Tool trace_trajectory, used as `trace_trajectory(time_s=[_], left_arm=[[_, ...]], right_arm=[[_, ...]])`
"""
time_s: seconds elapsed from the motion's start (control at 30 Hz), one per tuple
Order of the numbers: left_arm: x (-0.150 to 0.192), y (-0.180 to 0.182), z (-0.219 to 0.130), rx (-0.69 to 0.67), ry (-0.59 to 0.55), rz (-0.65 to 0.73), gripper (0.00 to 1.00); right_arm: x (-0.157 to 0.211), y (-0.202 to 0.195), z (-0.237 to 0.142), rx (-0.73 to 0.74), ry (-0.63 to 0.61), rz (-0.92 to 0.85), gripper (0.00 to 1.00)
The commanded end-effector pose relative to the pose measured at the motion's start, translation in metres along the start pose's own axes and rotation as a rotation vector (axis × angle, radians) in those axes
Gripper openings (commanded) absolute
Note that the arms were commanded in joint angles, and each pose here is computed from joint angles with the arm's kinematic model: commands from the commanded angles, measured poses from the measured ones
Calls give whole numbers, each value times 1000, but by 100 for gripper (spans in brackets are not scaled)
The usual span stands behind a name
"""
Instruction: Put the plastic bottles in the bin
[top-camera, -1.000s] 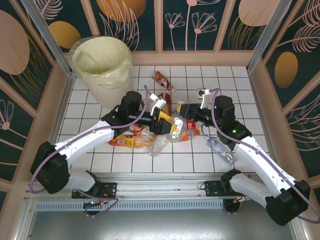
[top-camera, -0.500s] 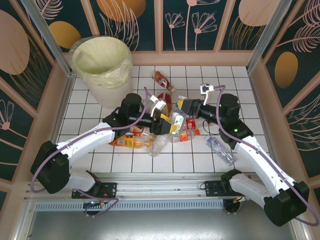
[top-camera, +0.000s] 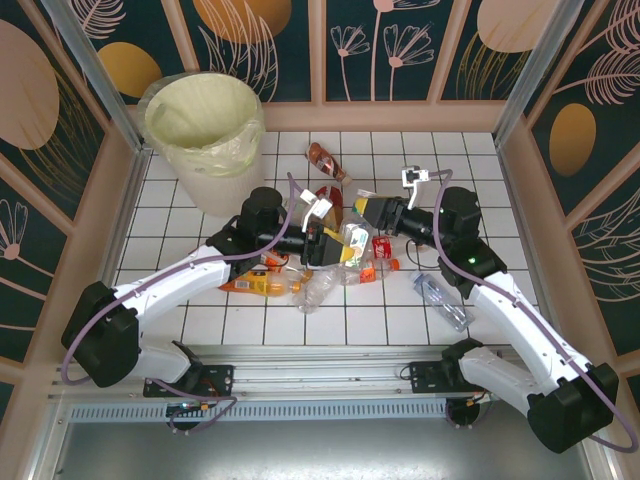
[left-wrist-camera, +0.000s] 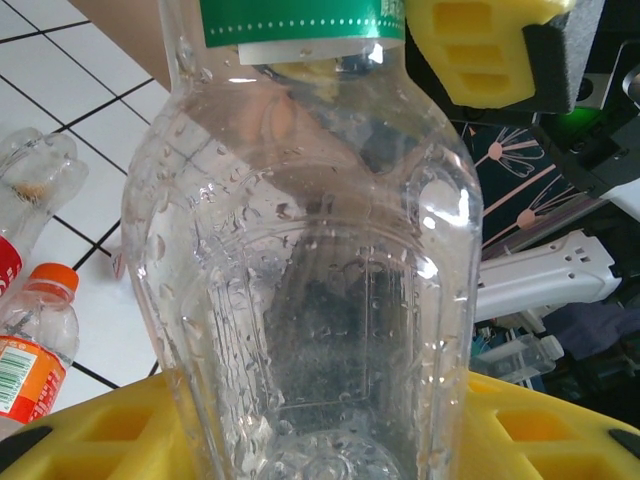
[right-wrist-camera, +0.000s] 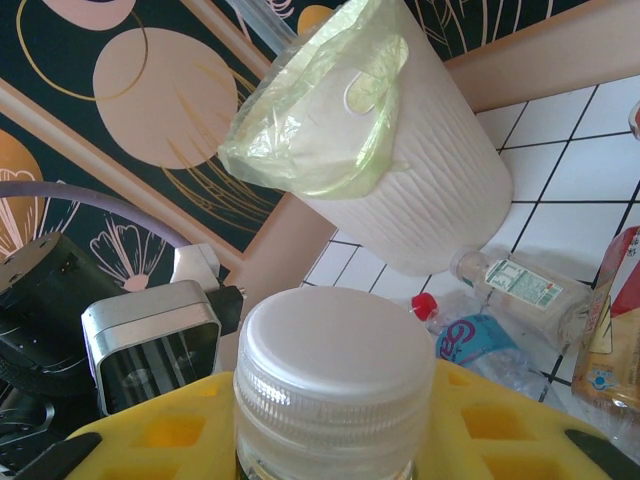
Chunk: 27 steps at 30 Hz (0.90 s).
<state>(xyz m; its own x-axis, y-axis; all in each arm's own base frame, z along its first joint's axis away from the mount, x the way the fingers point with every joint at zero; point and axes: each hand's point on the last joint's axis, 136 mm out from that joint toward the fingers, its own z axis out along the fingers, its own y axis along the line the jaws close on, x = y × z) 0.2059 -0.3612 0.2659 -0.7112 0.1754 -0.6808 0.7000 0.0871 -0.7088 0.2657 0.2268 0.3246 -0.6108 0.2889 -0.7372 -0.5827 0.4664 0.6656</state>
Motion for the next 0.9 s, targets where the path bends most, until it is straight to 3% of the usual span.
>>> trace_trajectory(time_s=[0.0, 0.07, 0.23, 0.33, 0.57, 0.87], left_arm=[[-17, -20, -4, 29, -49, 60, 45], [-18, -20, -5, 18, -50, 61, 45], [-17, -13, -9, -42, -58, 65, 43], [-17, -1, -10, -108, -56, 58, 43], [-51, 17, -24, -359, -90, 104, 43], [-134, 18, -73, -727, -233, 236, 46]], right_arm=[[-5, 9, -3, -34, -22, -29, 43], [-7, 11, -3, -34, -23, -30, 51], [-10, 18, -9, -43, -34, -62, 84], [-15, 23, -18, -41, -62, -81, 94], [-24, 37, -35, -14, -72, -190, 95], [-56, 35, -47, 102, -193, -269, 95]])
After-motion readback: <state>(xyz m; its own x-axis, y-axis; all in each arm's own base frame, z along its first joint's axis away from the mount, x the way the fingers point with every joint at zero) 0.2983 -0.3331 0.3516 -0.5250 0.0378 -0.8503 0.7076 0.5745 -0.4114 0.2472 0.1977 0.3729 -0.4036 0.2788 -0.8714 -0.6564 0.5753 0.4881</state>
